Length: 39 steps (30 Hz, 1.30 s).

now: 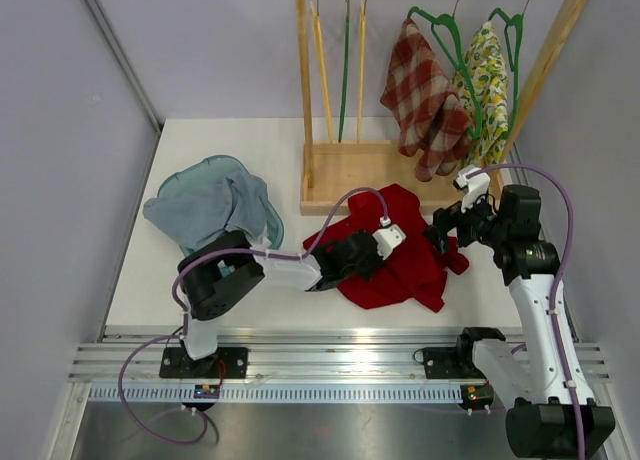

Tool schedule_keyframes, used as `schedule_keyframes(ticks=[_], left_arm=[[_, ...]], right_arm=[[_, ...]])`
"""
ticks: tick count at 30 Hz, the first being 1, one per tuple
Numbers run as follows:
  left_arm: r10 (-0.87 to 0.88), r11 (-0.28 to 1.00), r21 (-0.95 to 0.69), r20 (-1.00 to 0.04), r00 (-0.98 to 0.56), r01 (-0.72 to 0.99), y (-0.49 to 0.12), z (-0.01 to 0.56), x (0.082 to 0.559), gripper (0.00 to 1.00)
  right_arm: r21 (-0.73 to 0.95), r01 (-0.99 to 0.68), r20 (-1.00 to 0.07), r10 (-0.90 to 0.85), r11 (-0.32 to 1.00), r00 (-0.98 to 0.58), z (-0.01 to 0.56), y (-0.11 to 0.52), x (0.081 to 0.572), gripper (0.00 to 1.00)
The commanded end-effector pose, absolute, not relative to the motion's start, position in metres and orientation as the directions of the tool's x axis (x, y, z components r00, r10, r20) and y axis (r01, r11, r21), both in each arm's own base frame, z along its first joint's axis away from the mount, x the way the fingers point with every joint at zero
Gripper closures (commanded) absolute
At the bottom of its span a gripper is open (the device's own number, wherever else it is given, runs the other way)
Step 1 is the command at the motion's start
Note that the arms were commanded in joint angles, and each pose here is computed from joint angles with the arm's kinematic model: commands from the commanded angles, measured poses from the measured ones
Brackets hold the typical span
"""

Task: Remove the skirt from the hanger

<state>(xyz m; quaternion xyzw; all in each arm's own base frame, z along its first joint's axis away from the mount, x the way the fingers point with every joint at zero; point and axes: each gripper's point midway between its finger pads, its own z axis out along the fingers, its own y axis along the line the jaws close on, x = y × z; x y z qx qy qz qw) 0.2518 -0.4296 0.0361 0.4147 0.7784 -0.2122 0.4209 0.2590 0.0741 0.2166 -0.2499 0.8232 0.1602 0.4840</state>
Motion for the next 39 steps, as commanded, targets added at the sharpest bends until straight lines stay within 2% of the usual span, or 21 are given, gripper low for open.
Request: schedule_keyframes(ticks=[1,2,5,8,11,12,14,19,22,27,34,39], left_arm=[[0.425,0.557,0.139,-0.895,-0.137,0.819,-0.42,0.085,0.254,1.0],[0.364,0.554,0.159,-0.929,-0.065,0.817,-0.42,0.131,0.246,1.0],[0.327,0.589,0.23,-0.945,0.031,0.775,-0.387,0.201,0.236,1.0],[0.326,0.637,0.28,-0.942,0.077,0.718,-0.339,0.259,0.23,1.0],[0.365,0.696,0.339,-0.926,0.094,0.633,-0.29,0.287,0.229,1.0],[0.341,0.749,0.347,-0.932,0.121,0.565,-0.264,0.316,0.23,1.0],[0.342,0.8,0.36,-0.931,0.128,0.481,-0.229,0.338,0.231,1.0],[0.233,0.941,0.273,-0.952,0.199,0.202,-0.135,0.432,0.23,1.0],[0.212,0.967,0.241,-0.944,0.253,0.088,-0.105,0.475,0.232,1.0],[0.213,0.977,0.206,-0.928,0.305,-0.056,-0.077,0.529,0.242,1.0],[0.188,0.955,0.069,-0.894,0.407,-0.29,-0.022,0.609,0.257,1.0],[0.161,0.926,-0.04,-0.859,0.487,-0.376,0.008,0.652,0.261,1.0]], right_arm=[[0.012,-0.561,-0.907,-0.228,0.827,-0.355,0.23,0.073,0.263,0.01],[0.015,-0.557,-0.907,-0.223,0.83,-0.357,0.231,0.073,0.263,0.01],[0.017,-0.528,-0.907,-0.209,0.849,-0.365,0.231,0.066,0.266,0.01],[0.025,-0.491,-0.906,-0.187,0.871,-0.379,0.232,0.06,0.27,0.01],[0.02,-0.469,-0.904,-0.184,0.883,-0.385,0.231,0.056,0.272,0.0],[0.021,-0.463,-0.904,-0.181,0.886,-0.388,0.231,0.054,0.272,0.0],[0.018,-0.454,-0.905,-0.179,0.891,-0.386,0.231,0.052,0.273,0.0],[0.023,-0.442,-0.902,-0.172,0.897,-0.397,0.229,0.05,0.275,0.0],[0.028,-0.436,-0.9,-0.168,0.899,-0.403,0.228,0.049,0.276,0.01],[0.035,-0.427,-0.897,-0.16,0.904,-0.413,0.226,0.046,0.277,0.0],[0.045,-0.418,-0.895,-0.149,0.907,-0.42,0.225,0.044,0.278,0.0],[0.05,-0.415,-0.893,-0.145,0.908,-0.426,0.223,0.043,0.278,0.01]])
